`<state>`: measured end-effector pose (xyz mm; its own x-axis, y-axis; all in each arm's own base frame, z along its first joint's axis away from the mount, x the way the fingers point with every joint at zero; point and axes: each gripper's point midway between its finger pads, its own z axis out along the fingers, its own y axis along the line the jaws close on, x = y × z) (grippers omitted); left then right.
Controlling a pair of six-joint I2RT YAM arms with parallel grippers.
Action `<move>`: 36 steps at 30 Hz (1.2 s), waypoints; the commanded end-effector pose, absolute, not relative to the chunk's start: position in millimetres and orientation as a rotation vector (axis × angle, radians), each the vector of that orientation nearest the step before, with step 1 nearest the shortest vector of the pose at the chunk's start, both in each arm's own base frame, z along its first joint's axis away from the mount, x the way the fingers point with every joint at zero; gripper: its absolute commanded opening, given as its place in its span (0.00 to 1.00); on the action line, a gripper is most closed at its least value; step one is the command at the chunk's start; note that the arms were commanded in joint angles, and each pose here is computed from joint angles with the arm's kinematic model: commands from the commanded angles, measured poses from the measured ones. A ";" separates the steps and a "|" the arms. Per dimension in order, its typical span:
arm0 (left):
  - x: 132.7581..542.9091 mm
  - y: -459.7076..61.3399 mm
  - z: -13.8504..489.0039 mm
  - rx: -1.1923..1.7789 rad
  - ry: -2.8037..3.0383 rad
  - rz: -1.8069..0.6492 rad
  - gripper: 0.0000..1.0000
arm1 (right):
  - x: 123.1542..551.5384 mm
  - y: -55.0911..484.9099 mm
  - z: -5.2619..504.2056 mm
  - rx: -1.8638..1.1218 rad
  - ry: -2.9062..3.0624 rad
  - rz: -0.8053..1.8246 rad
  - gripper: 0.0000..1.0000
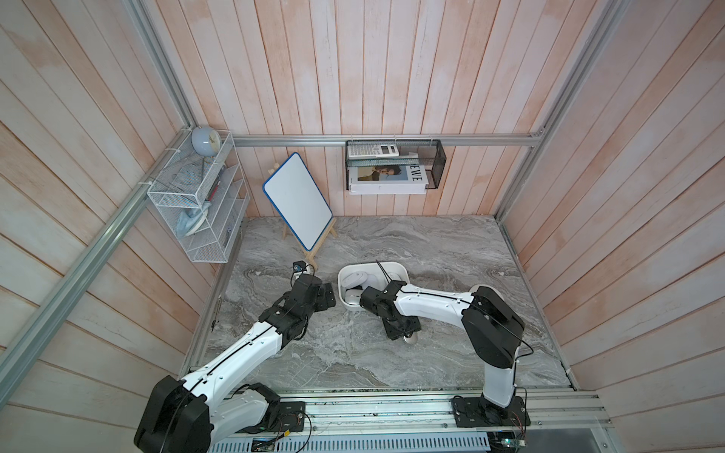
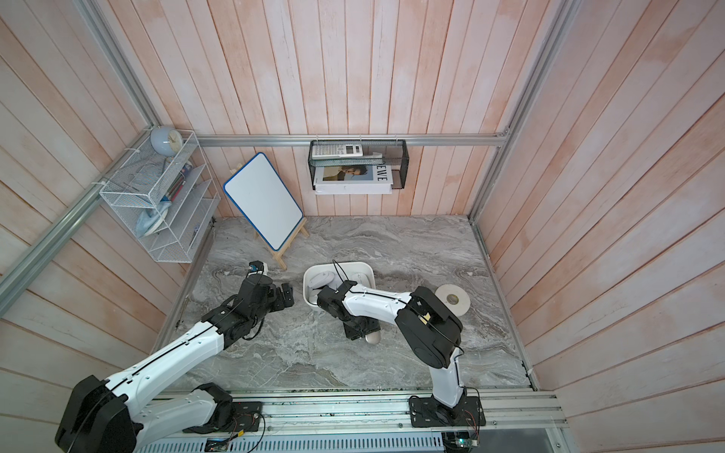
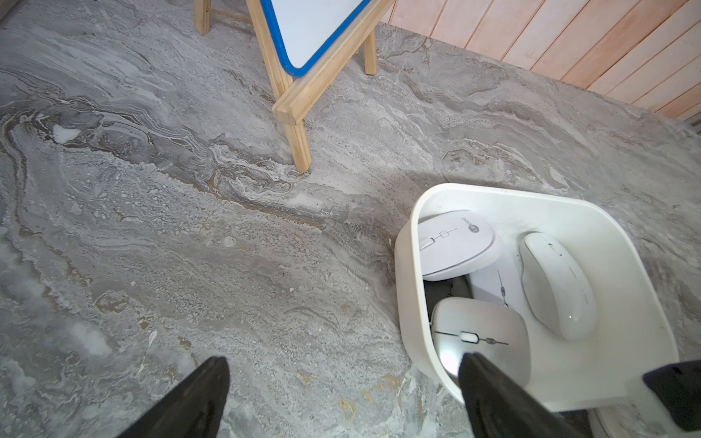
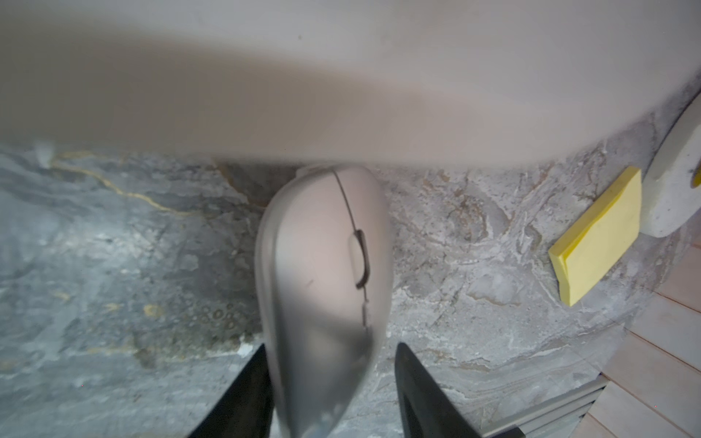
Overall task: Take out the mouse from the storage box
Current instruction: Place the mouse at the center of the board, then pick up the mouse from the storage box.
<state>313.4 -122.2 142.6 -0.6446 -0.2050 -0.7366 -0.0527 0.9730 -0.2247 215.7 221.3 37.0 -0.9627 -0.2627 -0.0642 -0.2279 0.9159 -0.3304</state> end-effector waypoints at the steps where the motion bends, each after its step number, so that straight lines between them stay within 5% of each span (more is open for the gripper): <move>1: 311.8 -120.5 139.7 -0.176 2.273 -0.212 1.00 | 214.5 231.9 51.2 -0.358 2.966 -0.376 0.57; 9: 313.7 -134.4 136.0 -0.103 2.290 -0.221 1.00 | 214.6 240.5 81.4 -0.385 2.932 -0.230 0.64; 16: 306.0 -200.1 163.1 0.169 2.308 -0.113 1.00 | 226.3 219.9 124.2 -0.401 2.807 -0.221 0.68; 36: 318.1 -249.5 122.7 0.470 2.605 0.106 0.96 | 241.0 197.1 134.5 -0.201 2.574 0.079 0.73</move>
<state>319.9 -255.6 130.8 -0.8000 0.2937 -0.5233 0.2827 0.9537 0.1030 231.4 191.2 129.2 -0.8687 -0.1555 -0.4703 -0.1604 0.9866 -0.0299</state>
